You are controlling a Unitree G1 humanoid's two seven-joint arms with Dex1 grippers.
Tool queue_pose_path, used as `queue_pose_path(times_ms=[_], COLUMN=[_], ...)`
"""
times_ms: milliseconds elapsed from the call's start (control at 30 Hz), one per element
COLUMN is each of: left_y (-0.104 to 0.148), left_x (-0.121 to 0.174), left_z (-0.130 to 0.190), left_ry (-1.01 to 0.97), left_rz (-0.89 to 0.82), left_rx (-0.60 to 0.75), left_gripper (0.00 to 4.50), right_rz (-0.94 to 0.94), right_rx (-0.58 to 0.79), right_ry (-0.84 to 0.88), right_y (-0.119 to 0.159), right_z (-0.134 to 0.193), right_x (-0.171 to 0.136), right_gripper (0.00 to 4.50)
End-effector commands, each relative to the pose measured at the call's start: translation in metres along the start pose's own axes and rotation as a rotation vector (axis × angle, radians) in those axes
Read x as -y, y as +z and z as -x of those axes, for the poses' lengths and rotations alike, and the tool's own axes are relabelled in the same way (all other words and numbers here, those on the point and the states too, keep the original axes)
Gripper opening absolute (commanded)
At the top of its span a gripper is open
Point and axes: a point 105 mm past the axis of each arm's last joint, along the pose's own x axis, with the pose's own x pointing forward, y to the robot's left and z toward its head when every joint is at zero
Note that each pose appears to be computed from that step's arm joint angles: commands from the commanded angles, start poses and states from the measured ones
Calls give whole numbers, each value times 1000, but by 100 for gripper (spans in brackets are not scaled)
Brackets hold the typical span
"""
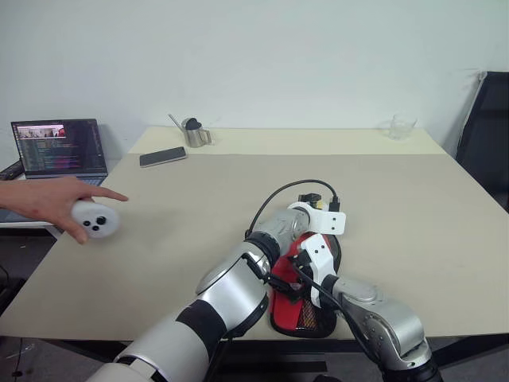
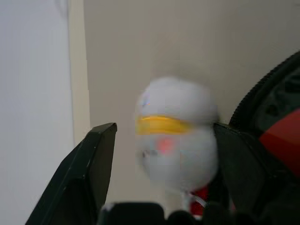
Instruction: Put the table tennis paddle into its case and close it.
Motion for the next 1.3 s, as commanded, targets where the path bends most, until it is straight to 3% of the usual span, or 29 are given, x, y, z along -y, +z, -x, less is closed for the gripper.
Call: queue_pose_path(times_ms=[33,367,533,633,800,933,1067,1200,1300], left_y=[-12,-5,1,-1,-18,-26,-28,-27,-15], left_x=[6,-32,-60,-56,-29,-8,-1,4,12], left_z=[2,20,41,55,64,76,85,92,95], left_ry=[-46,-132,-177,-264,-334,-357,-313,-236,-212], left_rz=[13,409,579,691,860,991,1084,1125,1145], left_rx=[-14,224,432,579,629,652,624,570,537], left_gripper=[342,342,342,342,342,342,342,438,448], right_rz=[65,212,321,362,348,310,257,188,104], right_rx=[33,47,22,37,177,305,352,373,366], right_ry=[10,99,168,218,199,74,-58,-145,-259], right_y=[13,39,60,83,130,163,179,189,195], right_z=[1,24,61,94,117,107,85,57,30], right_x=[7,32,46,55,70,93,114,128,143], right_gripper=[450,450,450,450,450,450,450,450,450])
